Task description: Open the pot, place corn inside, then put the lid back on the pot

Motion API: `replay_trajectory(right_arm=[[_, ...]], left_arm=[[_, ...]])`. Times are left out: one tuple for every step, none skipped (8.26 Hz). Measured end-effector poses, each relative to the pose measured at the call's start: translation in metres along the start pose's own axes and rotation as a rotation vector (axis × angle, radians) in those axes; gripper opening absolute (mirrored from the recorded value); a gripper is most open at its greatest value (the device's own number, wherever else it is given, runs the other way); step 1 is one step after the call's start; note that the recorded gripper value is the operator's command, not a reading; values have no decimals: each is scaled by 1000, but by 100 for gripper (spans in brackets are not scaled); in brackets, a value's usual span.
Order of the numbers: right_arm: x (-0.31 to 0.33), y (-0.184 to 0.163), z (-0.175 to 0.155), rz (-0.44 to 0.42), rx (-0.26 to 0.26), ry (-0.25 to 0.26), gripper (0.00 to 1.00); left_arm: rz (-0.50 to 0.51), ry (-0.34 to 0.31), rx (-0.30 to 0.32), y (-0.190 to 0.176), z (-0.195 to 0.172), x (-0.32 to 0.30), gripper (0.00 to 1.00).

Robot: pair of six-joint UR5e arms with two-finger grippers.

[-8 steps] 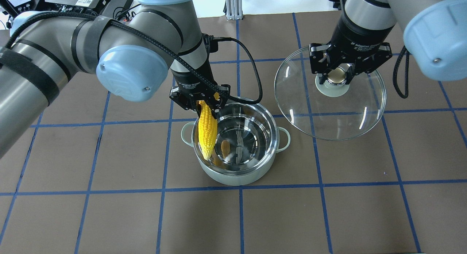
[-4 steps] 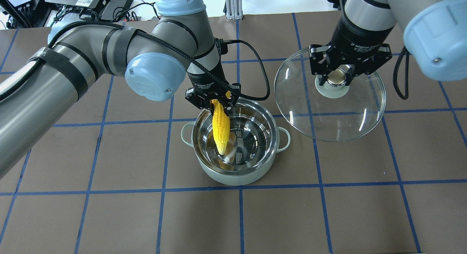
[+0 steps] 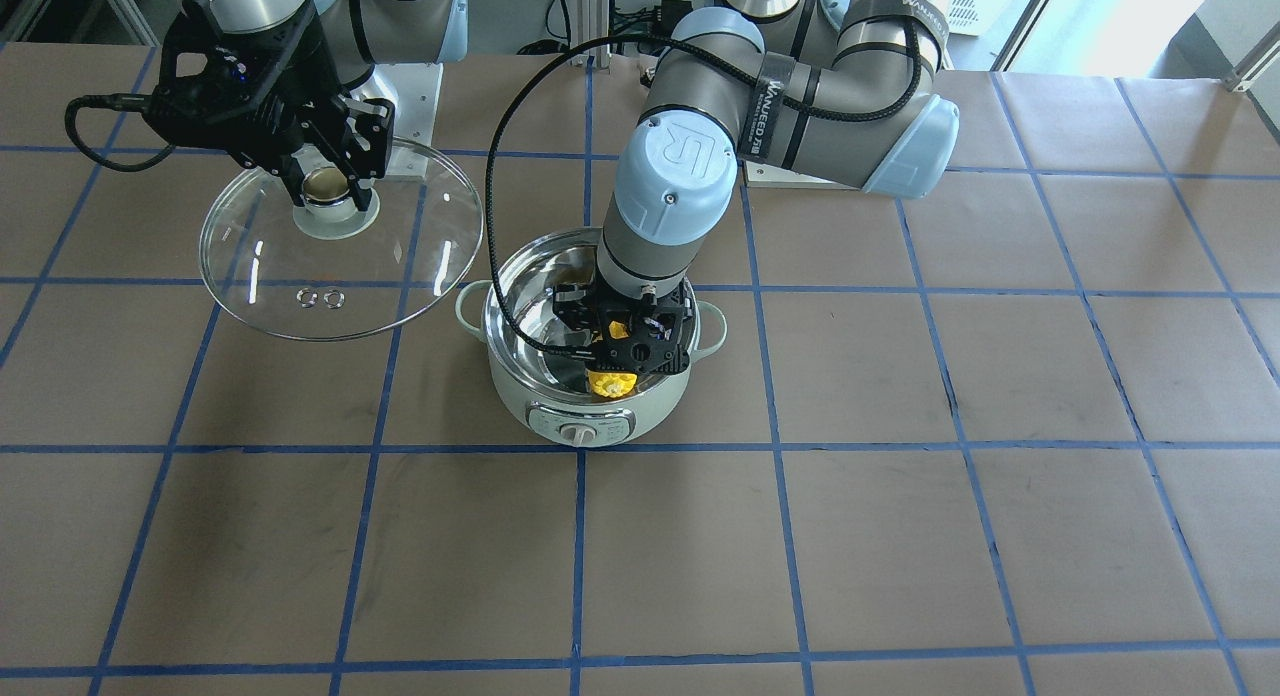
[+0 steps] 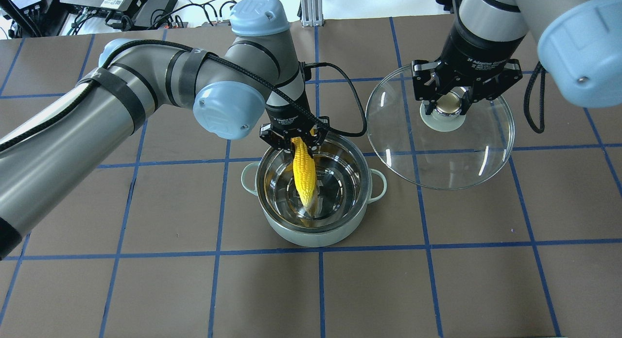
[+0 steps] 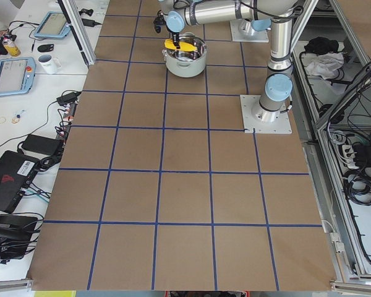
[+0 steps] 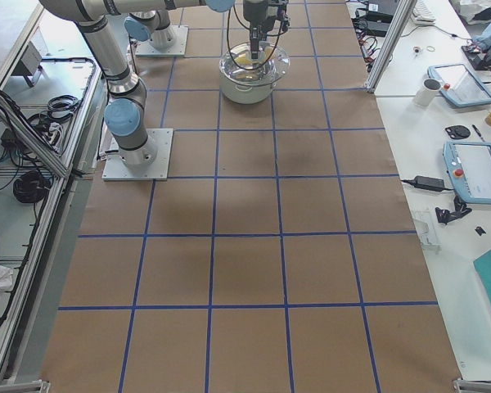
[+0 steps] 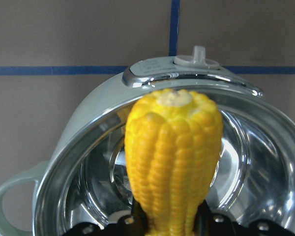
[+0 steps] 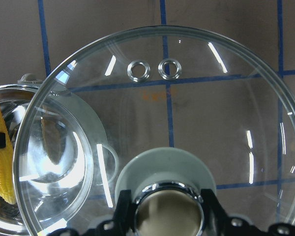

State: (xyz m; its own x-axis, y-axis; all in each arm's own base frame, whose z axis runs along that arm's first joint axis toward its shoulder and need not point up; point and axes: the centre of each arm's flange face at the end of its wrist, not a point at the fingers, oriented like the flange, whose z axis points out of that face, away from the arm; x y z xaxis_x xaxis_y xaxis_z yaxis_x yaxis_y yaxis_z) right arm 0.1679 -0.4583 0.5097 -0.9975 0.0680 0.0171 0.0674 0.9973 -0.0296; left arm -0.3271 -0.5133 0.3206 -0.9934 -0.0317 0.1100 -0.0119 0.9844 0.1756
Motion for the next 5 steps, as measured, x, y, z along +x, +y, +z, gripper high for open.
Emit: replay_trajectory(right_arm=[[0,0,0,0,-1,0,26],[0,0,0,-1,-2,0,26],[0,0,0,-1,-3,-1,26],[0,0,0,-1,-3,-1,26],[0,0,0,0,-3,-1,26]], left_arm=[[10,-7,-7,3,7,9,0],[20,-14,-14,6,15,16,0],[34,-20,-21,8,21,20,0],[41,-27,-33,10,27,20,0],[42,-35,-45,10,35,19,23]])
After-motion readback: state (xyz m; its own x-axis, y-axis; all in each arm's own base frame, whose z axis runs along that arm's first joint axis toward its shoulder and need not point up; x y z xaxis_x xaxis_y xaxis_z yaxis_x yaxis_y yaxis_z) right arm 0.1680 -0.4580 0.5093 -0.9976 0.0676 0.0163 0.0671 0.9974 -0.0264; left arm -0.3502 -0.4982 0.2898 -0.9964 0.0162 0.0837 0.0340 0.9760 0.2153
